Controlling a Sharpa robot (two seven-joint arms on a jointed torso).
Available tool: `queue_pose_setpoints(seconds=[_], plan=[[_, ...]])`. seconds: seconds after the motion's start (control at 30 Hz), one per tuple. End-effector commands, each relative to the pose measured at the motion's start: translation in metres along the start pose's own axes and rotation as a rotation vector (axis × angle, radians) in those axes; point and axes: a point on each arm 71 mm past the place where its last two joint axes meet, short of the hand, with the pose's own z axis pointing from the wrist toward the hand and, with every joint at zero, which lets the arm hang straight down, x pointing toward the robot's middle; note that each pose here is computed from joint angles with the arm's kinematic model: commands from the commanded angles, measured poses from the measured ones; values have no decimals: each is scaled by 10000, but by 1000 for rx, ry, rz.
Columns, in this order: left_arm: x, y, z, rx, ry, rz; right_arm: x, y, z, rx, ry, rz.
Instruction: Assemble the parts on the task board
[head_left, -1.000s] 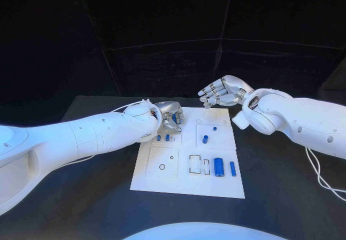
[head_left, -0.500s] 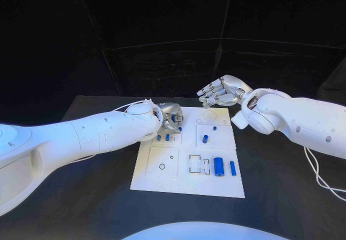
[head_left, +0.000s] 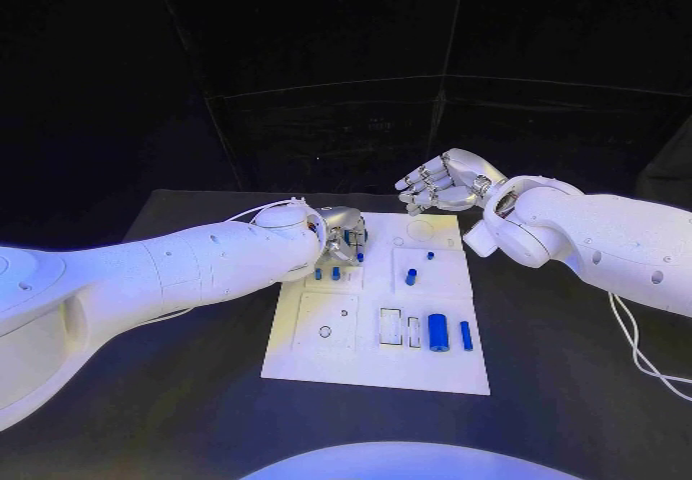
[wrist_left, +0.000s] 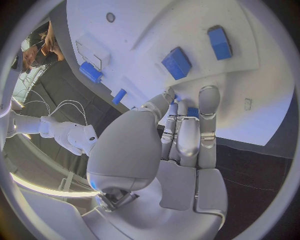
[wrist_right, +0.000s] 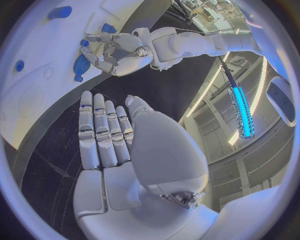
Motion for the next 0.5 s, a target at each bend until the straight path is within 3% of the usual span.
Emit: queue_pose_setpoints(seconds=[0.03, 0.5], plan=[[1, -13, 6, 8, 9, -8, -1, 23, 8, -16, -2, -2], [-1, -26, 40, 7, 8, -48, 6, 24, 15, -17, -1, -2]])
